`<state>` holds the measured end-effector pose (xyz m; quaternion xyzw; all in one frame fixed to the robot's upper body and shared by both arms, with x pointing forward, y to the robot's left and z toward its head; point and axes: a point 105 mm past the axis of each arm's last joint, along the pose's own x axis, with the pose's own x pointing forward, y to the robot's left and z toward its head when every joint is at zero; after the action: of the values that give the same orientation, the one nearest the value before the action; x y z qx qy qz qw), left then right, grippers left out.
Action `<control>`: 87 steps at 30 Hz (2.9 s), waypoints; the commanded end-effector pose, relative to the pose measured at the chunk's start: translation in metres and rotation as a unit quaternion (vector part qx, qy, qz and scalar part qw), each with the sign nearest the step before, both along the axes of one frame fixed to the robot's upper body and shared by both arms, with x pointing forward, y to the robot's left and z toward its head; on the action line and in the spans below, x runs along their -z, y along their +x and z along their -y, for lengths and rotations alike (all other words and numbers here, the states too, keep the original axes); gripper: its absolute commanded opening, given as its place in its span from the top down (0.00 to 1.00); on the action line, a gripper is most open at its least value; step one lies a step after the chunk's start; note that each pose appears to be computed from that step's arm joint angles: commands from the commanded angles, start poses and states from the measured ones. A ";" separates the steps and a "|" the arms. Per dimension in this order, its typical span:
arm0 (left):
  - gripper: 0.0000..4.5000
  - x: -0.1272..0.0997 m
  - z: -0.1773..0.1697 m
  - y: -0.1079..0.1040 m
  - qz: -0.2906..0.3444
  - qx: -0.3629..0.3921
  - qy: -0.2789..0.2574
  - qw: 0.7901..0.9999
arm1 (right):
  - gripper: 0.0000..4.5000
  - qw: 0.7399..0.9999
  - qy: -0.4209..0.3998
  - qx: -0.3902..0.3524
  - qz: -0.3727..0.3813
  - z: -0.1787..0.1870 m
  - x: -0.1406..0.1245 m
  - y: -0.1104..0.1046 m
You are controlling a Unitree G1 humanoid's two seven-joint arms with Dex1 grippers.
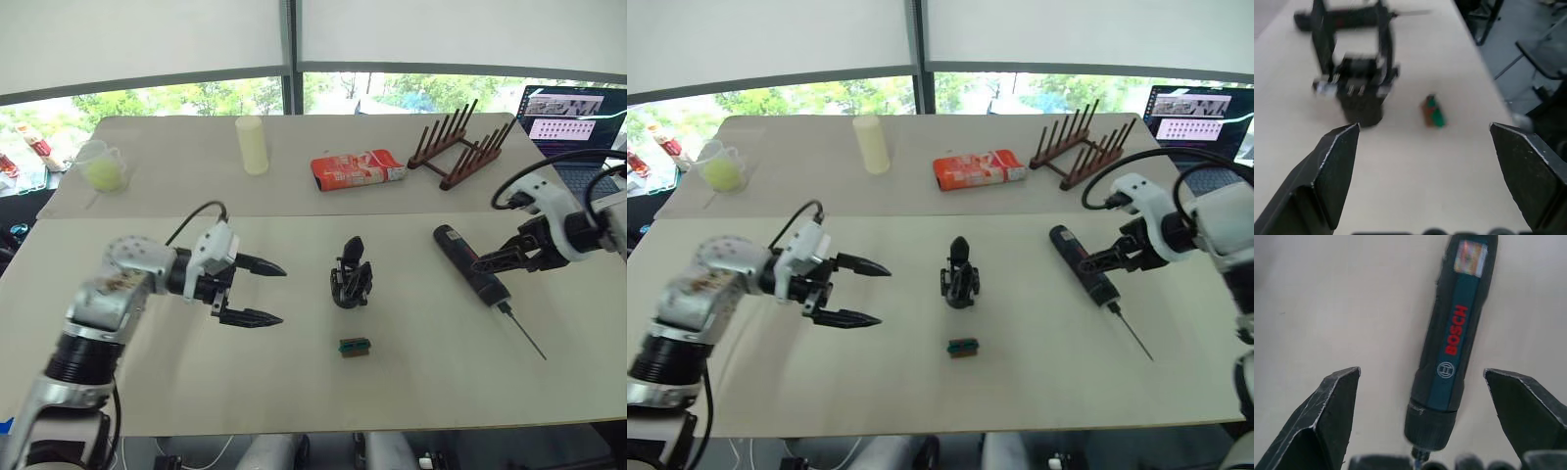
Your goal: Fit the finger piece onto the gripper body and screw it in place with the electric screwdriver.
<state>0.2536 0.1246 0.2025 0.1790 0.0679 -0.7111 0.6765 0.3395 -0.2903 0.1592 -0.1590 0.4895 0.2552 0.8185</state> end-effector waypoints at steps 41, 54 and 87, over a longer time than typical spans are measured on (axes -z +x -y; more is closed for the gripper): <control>0.00 -0.044 0.022 -0.018 0.072 0.039 -0.018 0.997 | 0.21 0.970 -0.091 -0.217 -0.059 -0.008 0.004 0.013; 0.00 -0.046 0.023 -0.015 0.077 0.027 -0.019 0.996 | 0.37 0.958 -0.134 -0.239 -0.085 -0.004 0.029 0.012; 0.00 0.027 0.023 -0.008 -0.018 0.065 -0.017 0.998 | 0.58 0.804 0.399 -0.192 0.397 -0.117 -0.138 -0.071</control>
<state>0.2452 0.1004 0.1732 0.1474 0.0719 -0.7587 0.6305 0.2891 -0.1855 0.2713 0.0224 0.0064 0.4802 0.8768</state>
